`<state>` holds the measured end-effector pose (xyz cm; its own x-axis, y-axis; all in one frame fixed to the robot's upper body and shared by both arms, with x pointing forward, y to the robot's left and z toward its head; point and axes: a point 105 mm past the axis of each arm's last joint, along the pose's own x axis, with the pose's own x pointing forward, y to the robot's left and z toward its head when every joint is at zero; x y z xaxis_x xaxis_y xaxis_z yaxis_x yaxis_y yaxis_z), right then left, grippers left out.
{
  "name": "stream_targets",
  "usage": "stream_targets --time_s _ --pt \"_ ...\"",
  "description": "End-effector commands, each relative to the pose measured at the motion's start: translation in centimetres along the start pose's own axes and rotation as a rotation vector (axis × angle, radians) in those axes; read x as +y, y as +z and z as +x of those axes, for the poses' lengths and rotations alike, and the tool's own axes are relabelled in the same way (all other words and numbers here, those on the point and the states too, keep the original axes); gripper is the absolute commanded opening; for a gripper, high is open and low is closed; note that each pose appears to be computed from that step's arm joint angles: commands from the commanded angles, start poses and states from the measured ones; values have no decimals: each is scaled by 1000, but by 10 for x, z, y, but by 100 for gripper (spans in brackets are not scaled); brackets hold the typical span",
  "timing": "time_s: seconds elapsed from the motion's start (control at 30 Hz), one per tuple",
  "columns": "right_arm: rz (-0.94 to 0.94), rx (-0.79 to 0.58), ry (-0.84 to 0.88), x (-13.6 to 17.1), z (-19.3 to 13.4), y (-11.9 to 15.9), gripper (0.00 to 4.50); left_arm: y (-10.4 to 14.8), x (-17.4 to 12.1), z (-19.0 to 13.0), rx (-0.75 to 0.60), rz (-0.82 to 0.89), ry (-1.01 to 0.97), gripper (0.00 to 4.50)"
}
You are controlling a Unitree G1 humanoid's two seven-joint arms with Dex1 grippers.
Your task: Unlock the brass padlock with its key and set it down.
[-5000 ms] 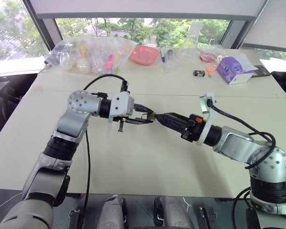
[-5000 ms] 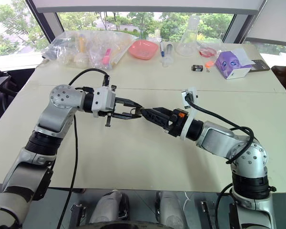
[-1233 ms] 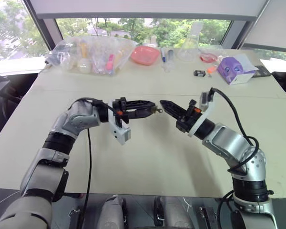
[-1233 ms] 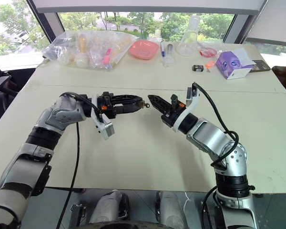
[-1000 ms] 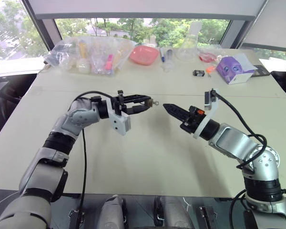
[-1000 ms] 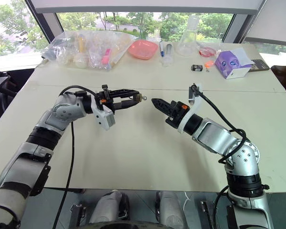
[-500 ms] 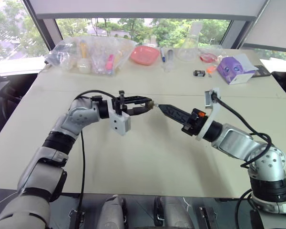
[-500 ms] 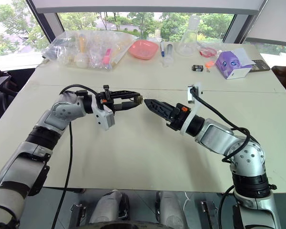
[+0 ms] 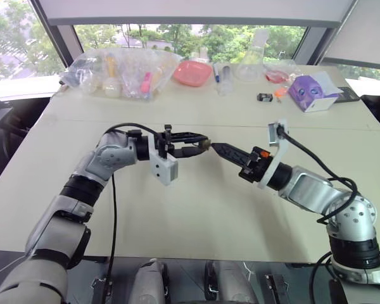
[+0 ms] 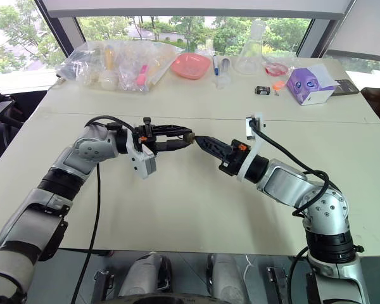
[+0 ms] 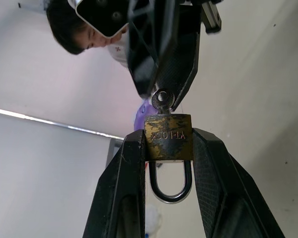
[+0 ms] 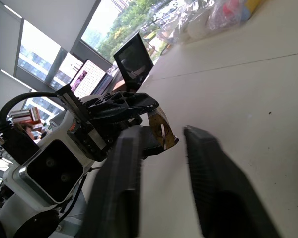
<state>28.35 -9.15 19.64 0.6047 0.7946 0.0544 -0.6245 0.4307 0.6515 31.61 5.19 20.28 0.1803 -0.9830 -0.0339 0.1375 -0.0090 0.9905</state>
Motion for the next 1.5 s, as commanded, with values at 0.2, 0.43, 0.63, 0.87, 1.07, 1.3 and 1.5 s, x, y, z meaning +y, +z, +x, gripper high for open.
stream_targets --time_s 0.2,0.43,0.63,0.87,1.07,1.3,1.5 --pt "46 -33 32 7 -1 4 4 6 15 0 -27 51 52 72" --pt "197 -103 47 10 2 12 4 9 20 -2 -33 192 79 72" --pt "339 -135 3 3 5 16 4 14 26 -3 -54 308 124 72" --pt "83 -97 -97 -5 1 16 56 -3 19 -5 9 130 99 72" --pt "-235 2 -84 -4 -2 13 343 -6 25 -3 16 -41 73 72" --pt "-282 6 -8 5 2 12 385 1 23 1 -8 -77 37 72" --pt "-259 0 30 12 8 9 385 6 18 4 -27 -76 16 72"
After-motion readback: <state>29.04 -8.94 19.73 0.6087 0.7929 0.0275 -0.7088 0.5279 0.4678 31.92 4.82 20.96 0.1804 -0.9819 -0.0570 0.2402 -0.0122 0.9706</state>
